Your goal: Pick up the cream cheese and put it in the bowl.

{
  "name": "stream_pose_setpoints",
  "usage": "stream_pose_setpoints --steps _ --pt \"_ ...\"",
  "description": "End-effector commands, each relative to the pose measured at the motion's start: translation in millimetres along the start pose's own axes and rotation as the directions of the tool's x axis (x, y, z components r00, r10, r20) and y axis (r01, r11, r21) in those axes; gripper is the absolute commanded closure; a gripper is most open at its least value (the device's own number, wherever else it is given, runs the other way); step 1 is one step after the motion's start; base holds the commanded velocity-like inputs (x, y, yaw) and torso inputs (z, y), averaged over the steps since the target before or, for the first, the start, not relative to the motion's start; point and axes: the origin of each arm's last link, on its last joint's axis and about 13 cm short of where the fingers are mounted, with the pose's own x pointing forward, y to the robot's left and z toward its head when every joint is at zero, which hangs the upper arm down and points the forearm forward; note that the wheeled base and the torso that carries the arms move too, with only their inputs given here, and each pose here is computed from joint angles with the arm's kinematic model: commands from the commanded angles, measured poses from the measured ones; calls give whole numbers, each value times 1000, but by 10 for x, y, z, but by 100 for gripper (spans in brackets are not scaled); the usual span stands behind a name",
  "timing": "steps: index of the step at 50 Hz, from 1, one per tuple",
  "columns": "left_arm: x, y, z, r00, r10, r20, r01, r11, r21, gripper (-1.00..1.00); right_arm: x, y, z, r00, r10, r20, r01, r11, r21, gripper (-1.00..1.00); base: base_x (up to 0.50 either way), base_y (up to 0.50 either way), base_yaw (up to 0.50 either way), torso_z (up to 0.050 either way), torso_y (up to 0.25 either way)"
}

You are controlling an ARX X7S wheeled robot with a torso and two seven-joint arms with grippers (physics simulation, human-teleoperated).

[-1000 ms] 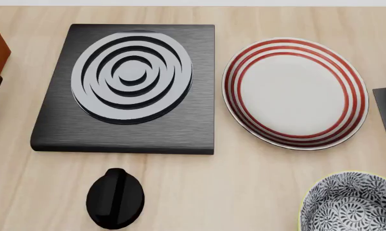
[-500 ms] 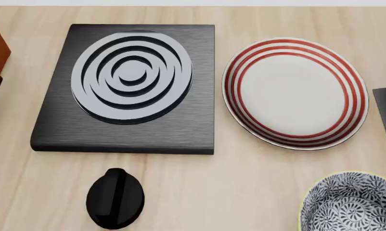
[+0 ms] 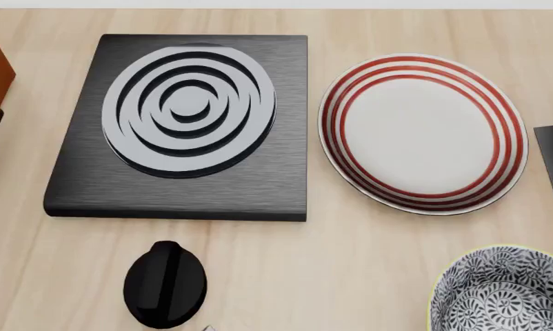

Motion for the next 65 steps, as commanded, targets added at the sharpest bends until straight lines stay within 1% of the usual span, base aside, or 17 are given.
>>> stream_pose_setpoints --steps 1,21,25,27,29,42,43,44,45,47,50,54,55,59,61,63,65 --pt "0 -3 -11 1000 -2 -2 2 1000 3 -100 -77 17 26 996 -58 63 60 998 -23 100 0 0 0 0 0" --pt "5 0 -10 1000 -3 -3 3 1000 -2 -100 -267 3 88 983 -140 115 143 989 -23 100 0 0 0 0 0" --pt "9 0 -2 1000 -3 -3 3 1000 -1 -100 -297 -18 94 979 -160 123 163 987 -13 100 0 0 0 0 0" --pt "7 -1 -4 1000 -4 -2 4 1000 1 -100 -313 -43 109 972 -189 140 190 982 10 100 0 0 0 0 0" --pt "4 -1 -9 1000 -4 -2 4 1000 1 -100 -323 -56 112 971 -192 144 192 981 15 100 0 0 0 0 0" --pt "6 3 2 1000 -2 -3 2 1000 -3 -100 -403 -192 233 936 -294 193 285 956 70 100 0 0 0 0 0" --pt "4 2 -1 1000 -2 -3 2 1000 -3 -100 -403 -220 261 920 -332 210 319 943 97 100 0 0 0 0 0" --pt "3 2 0 1000 -2 -3 2 1000 -4 -100 -411 -239 281 916 -341 212 325 940 107 100 0 0 0 0 0" --pt "6 2 2 1000 -2 -3 2 1000 -3 -100 -420 -243 290 918 -334 215 320 942 97 100 0 0 0 0 0" --pt "4 2 -2 1000 -2 -4 2 1000 -3 -100 -433 -263 329 908 -352 227 334 935 116 100 0 0 0 0 0" --pt "3 3 0 1000 -2 -3 2 1000 -3 -100 -454 -282 378 908 -349 233 332 937 111 100 0 0 0 0 0" --pt "5 3 6 1000 -2 -4 2 1000 -4 -100 -501 -344 471 902 -357 241 339 934 115 100 0 0 0 0 0" --pt "1 3 -1 1000 -2 -4 2 1000 -3 -100 -522 -377 507 895 -374 244 356 927 116 100 0 0 0 0 0" --pt "4 5 -1 1000 -3 -5 3 1000 -5 -100 -616 -451 647 892 -376 252 353 926 131 100 0 0 0 0 0" --pt "0 4 -11 1000 -4 -6 4 1000 -5 -100 -663 -479 712 896 -366 253 345 930 124 100 0 0 0 0 0" --pt "4 5 -6 1000 -4 -7 4 1000 -5 -100 -715 -524 788 897 -368 247 339 928 152 100 0 0 1 0 0" --pt "2 5 -8 1000 -5 -8 5 1000 -4 -100 -748 -557 828 899 -365 240 339 930 145 100 0 0 0 0 8"
